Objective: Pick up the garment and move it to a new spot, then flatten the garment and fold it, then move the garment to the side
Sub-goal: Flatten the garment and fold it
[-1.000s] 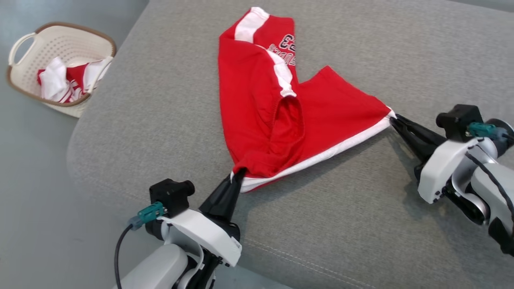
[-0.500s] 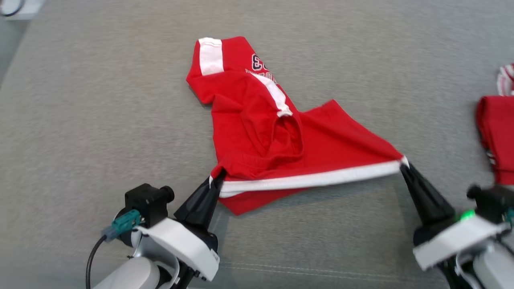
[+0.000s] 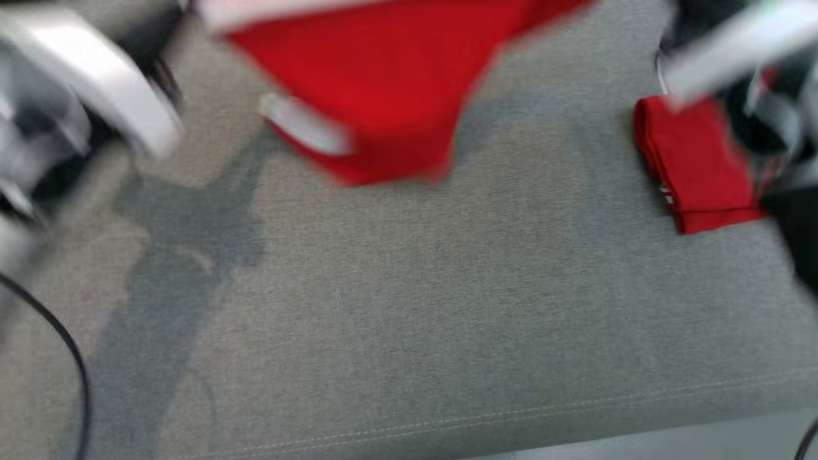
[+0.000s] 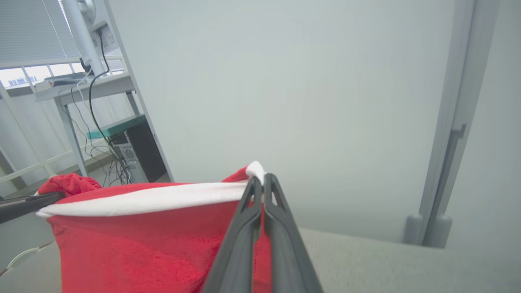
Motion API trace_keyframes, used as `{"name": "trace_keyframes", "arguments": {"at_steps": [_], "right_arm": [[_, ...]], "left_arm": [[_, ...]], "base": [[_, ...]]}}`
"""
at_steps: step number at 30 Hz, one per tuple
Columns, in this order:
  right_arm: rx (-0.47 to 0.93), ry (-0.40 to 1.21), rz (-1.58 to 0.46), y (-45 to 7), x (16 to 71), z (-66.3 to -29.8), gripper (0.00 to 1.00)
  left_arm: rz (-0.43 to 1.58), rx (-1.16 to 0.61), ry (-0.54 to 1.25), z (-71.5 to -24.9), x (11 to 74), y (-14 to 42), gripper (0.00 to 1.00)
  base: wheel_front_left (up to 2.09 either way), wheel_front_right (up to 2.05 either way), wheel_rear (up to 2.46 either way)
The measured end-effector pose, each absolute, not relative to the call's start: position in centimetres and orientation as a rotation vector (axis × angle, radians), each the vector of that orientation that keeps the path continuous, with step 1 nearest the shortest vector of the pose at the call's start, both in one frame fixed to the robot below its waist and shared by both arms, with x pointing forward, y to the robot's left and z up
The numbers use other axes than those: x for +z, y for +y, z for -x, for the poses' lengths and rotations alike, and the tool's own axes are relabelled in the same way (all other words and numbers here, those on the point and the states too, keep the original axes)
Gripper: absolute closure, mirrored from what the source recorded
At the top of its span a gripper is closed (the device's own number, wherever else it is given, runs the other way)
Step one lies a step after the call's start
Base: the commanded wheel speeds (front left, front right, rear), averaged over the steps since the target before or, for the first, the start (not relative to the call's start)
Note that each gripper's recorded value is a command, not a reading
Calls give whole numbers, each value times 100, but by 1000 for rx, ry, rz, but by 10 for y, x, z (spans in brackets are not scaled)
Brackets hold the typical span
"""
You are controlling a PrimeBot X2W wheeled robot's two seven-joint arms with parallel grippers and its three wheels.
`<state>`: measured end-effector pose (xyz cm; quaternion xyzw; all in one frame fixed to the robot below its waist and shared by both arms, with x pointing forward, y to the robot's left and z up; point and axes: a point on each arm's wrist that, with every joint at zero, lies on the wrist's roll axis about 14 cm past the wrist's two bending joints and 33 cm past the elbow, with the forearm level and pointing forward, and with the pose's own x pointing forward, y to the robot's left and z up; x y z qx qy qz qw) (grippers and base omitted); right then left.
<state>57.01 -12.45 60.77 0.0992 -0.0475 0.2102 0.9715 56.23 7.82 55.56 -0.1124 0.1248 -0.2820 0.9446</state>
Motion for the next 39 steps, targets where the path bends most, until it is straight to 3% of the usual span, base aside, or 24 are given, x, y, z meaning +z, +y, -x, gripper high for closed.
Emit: {"name": "trace_keyframes", "arguments": {"at_steps": [4, 7, 9, 12, 15, 19, 22, 33, 39], "right_arm": [[416, -391, -40, -119, 755, -597, 100], [418, -466, 37, -113, 796, -592, 100], [440, -484, 46, -105, 795, -591, 100], [486, -380, 26, -94, 738, -595, 100], [506, -195, -60, -94, 638, -589, 100], [468, 106, -228, -97, 500, -556, 100], [439, 245, -328, -93, 438, -526, 100], [349, 244, -476, -107, 423, -486, 100], [271, 261, -538, -117, 412, -446, 100]], "left_arm": [[245, -512, -120, -618, 716, 89, 100], [202, -493, -276, -618, 780, 96, 100], [211, -475, -310, -619, 783, 103, 100], [245, -432, -244, -622, 723, 112, 100], [348, -374, -88, -607, 613, 115, 100], [497, -280, 193, -552, 467, 107, 100], [565, -210, 319, -519, 410, 110, 100], [589, -199, 334, -481, 396, 107, 100], [565, -174, 351, -444, 391, 108, 100]], "base": [[0, 0, 0], [0, 0, 0], [0, 0, 0], [0, 0, 0], [0, 0, 0], [0, 0, 0], [0, 0, 0], [0, 0, 0], [0, 0, 0]]}}
